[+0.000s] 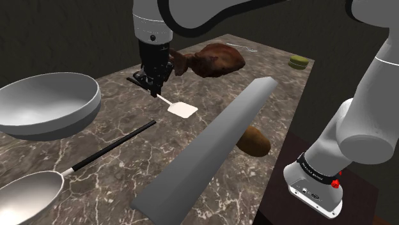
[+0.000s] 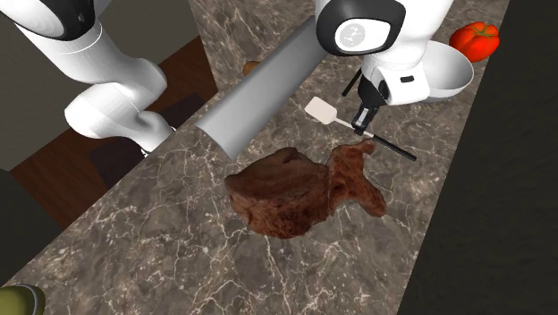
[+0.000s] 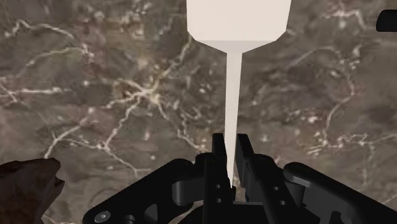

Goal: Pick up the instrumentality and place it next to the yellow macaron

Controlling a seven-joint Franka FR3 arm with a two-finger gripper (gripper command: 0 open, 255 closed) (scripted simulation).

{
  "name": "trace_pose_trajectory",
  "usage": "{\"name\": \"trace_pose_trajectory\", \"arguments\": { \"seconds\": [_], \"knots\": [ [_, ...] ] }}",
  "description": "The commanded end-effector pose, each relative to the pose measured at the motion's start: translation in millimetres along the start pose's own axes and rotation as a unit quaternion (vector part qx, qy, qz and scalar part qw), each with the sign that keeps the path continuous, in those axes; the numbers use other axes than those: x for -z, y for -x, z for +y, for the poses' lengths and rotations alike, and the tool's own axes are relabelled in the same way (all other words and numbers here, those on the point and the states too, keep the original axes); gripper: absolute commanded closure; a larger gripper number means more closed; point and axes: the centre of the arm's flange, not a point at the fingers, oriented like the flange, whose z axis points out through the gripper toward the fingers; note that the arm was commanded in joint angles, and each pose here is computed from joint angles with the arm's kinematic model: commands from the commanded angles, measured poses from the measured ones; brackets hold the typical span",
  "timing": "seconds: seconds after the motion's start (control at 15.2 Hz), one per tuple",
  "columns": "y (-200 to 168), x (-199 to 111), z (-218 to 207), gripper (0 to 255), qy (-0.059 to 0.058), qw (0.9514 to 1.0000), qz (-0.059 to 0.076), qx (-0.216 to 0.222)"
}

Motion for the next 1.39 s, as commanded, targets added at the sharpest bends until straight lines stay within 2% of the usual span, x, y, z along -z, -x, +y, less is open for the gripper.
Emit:
{"name": "trace_pose_trajectory", "arguments": {
  "seconds": [0.0,1.32],
  "knots": [
    [0,5,0,255,0.000,1.0000,0.000,0.000],
    [-7,111,0,255,0.000,1.0000,0.000,0.000]
  ]
}}
